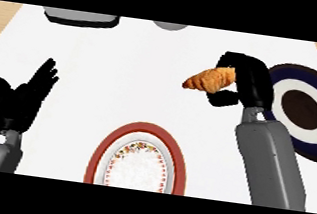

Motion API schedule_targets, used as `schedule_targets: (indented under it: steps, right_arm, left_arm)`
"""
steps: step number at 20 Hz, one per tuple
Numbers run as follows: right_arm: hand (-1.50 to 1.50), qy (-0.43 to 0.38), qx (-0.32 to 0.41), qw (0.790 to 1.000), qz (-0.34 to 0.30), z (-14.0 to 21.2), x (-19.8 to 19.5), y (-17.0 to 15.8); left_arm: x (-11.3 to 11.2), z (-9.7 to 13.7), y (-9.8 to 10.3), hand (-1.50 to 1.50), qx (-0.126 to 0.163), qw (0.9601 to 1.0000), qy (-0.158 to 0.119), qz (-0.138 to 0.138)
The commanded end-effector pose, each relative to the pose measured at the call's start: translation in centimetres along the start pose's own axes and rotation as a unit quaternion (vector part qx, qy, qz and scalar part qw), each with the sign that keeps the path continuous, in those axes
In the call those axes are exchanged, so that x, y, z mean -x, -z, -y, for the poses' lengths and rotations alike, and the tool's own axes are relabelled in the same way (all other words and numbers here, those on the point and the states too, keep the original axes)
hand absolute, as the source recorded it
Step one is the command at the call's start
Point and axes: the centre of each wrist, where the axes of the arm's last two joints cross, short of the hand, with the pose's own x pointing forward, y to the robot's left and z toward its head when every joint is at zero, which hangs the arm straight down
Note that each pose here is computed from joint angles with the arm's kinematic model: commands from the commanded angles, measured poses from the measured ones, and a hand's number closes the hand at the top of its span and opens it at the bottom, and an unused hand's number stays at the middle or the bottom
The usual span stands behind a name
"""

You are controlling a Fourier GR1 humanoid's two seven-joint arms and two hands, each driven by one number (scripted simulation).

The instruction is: Pick the croissant from the plate and place it in the plate

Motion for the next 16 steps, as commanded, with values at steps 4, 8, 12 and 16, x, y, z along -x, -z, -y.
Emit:
schedule_targets:
  steps: [4, 8, 12, 16]
  right_arm:
    - [1.50, -0.022, 0.220, 0.971, -0.092, 6.9, 1.7, -1.5]
    - [1.50, 0.043, 0.236, 0.961, -0.140, 10.5, 3.2, -3.7]
    - [1.50, 0.065, 0.250, 0.948, -0.187, 9.5, 6.4, -5.0]
    - [1.50, 0.074, 0.270, 0.937, -0.211, 12.7, 10.9, -3.0]
  left_arm:
    - [0.3, 1.3, 0.4, 0.00, 0.003, 0.9999, -0.001, 0.013]
    - [-0.3, -1.0, 0.7, 0.00, 0.011, 0.9999, 0.006, 0.003]
    - [0.1, 1.2, 1.6, 0.00, 0.009, 1.0000, -0.002, -0.001]
    - [-1.3, 1.4, 1.4, 0.00, 0.013, 0.9998, 0.000, 0.015]
